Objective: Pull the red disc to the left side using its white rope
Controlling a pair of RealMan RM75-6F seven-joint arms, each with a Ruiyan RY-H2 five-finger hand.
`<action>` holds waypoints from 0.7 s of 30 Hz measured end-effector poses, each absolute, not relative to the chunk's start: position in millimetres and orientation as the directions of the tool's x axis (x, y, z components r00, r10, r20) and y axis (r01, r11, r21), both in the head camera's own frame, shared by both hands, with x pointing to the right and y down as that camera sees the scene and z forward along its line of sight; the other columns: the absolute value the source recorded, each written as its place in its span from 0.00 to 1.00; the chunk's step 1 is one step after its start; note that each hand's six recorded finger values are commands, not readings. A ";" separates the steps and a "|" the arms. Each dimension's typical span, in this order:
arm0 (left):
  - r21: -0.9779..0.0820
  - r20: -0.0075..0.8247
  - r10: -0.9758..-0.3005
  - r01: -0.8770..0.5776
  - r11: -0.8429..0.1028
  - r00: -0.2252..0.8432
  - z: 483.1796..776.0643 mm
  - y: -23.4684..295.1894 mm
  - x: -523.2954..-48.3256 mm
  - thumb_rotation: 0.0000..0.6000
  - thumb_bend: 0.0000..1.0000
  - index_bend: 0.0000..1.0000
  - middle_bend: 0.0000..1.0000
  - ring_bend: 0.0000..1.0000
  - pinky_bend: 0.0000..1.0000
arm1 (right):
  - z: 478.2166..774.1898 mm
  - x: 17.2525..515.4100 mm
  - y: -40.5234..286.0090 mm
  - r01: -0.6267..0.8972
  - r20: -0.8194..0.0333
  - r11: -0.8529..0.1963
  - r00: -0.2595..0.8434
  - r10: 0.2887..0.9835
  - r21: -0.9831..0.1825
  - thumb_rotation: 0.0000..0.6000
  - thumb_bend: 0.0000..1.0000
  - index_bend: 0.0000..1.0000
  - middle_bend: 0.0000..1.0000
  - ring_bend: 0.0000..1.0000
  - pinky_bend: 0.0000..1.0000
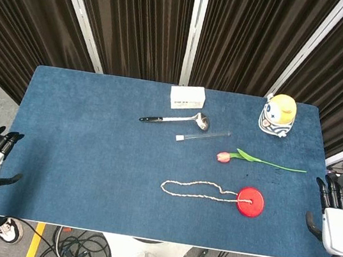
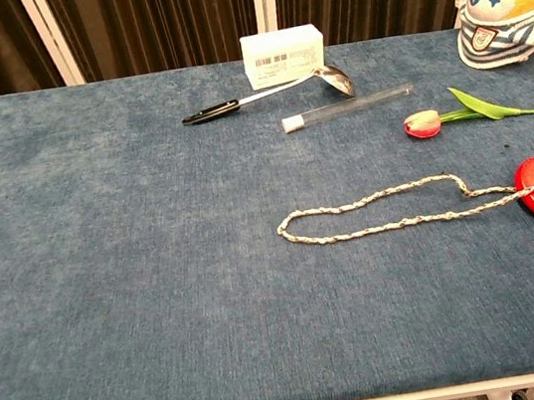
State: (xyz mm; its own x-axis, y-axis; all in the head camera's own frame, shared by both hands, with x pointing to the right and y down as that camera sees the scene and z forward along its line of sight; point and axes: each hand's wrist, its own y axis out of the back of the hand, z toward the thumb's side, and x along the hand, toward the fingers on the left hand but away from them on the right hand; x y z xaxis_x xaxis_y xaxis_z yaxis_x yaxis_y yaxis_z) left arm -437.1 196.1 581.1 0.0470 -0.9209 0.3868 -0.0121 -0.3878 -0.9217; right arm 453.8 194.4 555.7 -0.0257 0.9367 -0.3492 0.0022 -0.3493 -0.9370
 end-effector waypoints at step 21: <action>-0.880 0.445 -0.837 -0.016 -0.474 0.319 613.9 159.4 -367.4 1.00 0.09 0.14 0.14 0.03 0.07 | 556.2 456.9 193.7 -0.009 -0.355 -0.355 -0.031 0.934 -0.935 1.00 0.29 0.00 0.00 0.00 0.00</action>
